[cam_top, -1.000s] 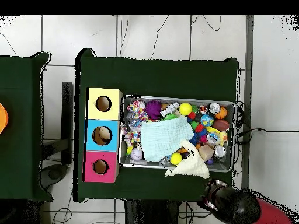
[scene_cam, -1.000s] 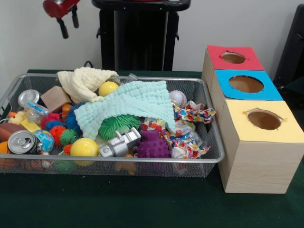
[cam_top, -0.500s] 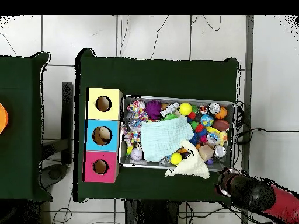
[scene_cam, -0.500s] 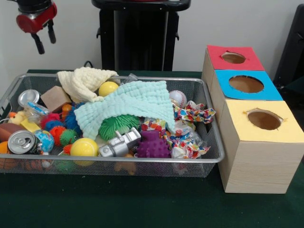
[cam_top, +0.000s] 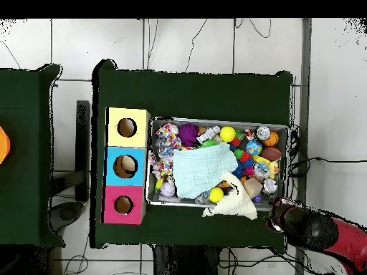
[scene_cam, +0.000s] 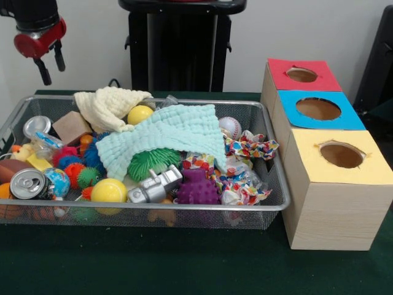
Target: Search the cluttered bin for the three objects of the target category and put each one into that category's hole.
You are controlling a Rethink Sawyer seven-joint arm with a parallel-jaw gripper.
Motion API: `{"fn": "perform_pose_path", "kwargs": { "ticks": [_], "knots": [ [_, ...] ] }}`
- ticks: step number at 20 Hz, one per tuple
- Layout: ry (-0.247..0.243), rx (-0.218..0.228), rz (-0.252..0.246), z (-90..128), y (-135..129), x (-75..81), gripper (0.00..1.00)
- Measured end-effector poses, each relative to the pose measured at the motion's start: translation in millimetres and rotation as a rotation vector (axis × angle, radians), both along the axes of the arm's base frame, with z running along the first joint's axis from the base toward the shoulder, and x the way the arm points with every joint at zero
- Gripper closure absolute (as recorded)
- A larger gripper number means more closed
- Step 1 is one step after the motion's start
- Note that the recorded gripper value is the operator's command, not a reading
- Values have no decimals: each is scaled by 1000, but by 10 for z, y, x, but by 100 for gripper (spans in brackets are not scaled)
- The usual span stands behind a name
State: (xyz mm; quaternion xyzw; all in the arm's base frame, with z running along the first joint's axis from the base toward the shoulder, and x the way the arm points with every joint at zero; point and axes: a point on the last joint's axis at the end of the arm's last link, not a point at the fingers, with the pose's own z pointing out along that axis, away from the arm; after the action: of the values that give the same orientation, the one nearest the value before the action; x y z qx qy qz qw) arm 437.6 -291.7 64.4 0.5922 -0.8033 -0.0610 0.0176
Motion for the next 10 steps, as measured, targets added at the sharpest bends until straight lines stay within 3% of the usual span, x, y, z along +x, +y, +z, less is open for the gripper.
{"fn": "perform_pose_path", "kwargs": {
  "ticks": [10],
  "knots": [
    [-35, 9, 33, -288, -166, 175, 0]
  ]
}}
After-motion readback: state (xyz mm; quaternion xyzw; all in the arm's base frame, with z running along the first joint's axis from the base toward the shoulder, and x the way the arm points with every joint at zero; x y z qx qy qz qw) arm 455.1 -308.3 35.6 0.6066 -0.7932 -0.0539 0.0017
